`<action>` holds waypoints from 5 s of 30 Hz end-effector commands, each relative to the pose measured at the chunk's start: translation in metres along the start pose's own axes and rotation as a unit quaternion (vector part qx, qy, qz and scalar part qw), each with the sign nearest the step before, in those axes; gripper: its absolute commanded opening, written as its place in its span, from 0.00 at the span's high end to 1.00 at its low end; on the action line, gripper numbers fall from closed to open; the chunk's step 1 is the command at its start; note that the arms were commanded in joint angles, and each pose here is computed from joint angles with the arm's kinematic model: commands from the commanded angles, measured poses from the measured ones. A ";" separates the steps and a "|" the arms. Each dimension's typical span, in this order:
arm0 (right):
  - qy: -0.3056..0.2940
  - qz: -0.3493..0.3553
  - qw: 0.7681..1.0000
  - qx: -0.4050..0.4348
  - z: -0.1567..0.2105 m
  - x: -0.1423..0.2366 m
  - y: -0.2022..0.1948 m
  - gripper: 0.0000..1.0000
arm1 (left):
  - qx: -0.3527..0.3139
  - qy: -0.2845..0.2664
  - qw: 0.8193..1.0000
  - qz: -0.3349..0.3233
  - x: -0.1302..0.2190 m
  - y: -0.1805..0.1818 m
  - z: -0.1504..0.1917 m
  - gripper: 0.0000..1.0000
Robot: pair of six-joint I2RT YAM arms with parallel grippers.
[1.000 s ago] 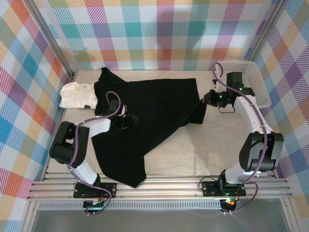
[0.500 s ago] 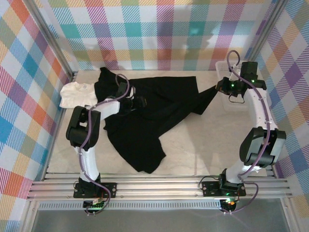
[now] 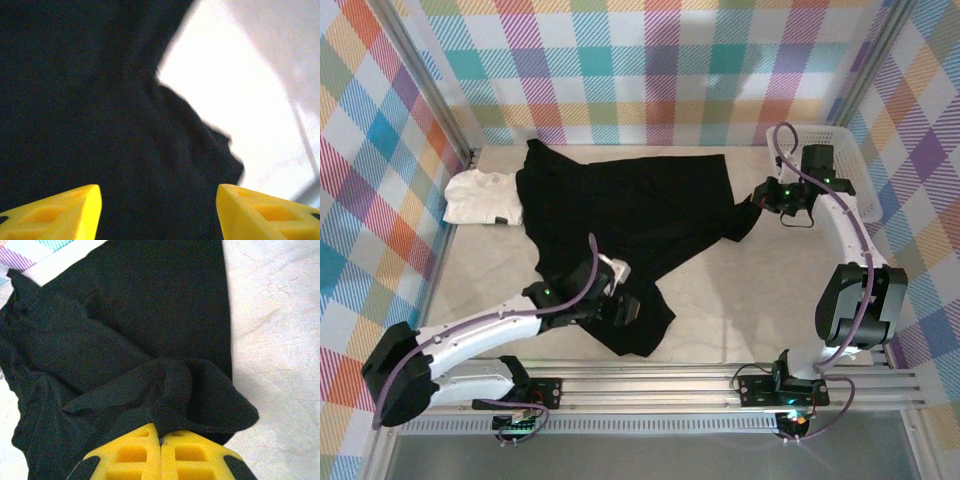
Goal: Fold the inside-out t-shirt
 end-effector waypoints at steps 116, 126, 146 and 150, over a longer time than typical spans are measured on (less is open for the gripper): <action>-0.454 -0.023 0.847 0.275 -0.005 0.375 0.209 1.00 | -0.032 -0.618 0.733 -0.282 0.500 -0.008 -0.254 1.00; -0.317 -0.007 0.924 0.213 -0.122 0.167 0.118 1.00 | 0.009 -0.468 0.826 -0.312 0.295 0.132 -0.387 1.00; -0.038 0.075 0.988 0.128 -0.057 -0.028 0.052 0.61 | 0.168 -0.350 0.910 -0.147 0.137 0.178 -0.349 0.27; 0.053 0.102 0.993 0.030 0.048 -0.017 0.024 0.53 | 0.208 -0.351 0.908 -0.096 0.124 0.150 -0.280 0.27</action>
Point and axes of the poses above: each hand's point on the last joint's axis, 136 mm out from that joint toward the fingers, its own x axis back along the fingers, its own y axis along the line the jaws close on, z = x × y, the point moved 6 cm from there along x, back along the fingers, and after that the axes turned 3 degrees about x, right-handed, at the moved point
